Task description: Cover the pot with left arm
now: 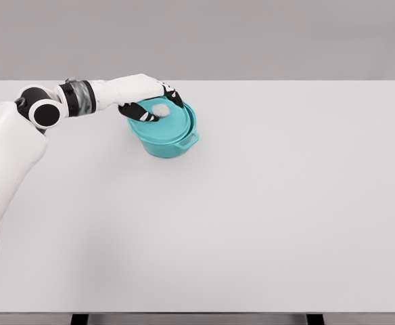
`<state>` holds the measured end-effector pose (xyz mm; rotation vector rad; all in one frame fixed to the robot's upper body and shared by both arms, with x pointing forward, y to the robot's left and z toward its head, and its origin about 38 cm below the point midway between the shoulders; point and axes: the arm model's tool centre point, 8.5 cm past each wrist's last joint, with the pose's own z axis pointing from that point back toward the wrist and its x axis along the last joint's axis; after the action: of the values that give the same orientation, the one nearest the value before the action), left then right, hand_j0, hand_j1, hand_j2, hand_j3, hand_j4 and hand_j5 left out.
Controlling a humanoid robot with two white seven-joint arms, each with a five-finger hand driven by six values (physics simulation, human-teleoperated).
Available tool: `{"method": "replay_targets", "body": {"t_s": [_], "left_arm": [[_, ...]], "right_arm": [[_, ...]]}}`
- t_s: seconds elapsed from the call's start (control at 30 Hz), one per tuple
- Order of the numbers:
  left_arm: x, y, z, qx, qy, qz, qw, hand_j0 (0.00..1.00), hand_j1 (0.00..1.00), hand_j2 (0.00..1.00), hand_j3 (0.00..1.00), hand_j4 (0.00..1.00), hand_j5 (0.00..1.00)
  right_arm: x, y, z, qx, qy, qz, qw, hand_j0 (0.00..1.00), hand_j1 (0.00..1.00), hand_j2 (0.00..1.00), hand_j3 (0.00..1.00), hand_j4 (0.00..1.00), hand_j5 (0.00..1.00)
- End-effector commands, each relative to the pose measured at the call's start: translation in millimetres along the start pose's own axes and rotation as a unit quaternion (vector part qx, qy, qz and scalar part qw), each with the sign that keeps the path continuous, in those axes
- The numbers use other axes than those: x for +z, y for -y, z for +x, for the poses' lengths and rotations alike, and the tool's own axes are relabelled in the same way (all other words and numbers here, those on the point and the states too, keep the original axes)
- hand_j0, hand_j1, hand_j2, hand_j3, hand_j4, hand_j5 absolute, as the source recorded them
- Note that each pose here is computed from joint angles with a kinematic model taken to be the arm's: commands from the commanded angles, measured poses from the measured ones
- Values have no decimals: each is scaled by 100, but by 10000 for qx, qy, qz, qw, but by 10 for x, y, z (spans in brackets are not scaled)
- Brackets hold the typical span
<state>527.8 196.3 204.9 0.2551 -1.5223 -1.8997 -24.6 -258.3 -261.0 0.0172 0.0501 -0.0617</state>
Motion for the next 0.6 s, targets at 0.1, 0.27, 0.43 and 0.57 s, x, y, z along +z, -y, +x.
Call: {"method": "replay_targets", "body": {"t_s": [0.1,0.27,0.43,0.57], "left_arm": [[14,-7,-7,43,1,39,10000,80,80,80,80,80,80],[17,-3,-8,62,6,50,10000,81,81,81,81,81,81],[15,-1,-5,65,12,48,10000,81,81,81,81,81,81],[14,-13,-1,53,16,55,10000,84,84,84,84,84,84]], "right_arm": [[0,-1,-3,0,-4,2,10000,100,100,100,100,100,100],[0,0,2,1,3,0,10000,100,100,100,100,100,100],[0,0,2,1,3,0,10000,100,100,100,100,100,100],[0,-2,7,1,3,3,10000,100,100,100,100,100,100]]}}
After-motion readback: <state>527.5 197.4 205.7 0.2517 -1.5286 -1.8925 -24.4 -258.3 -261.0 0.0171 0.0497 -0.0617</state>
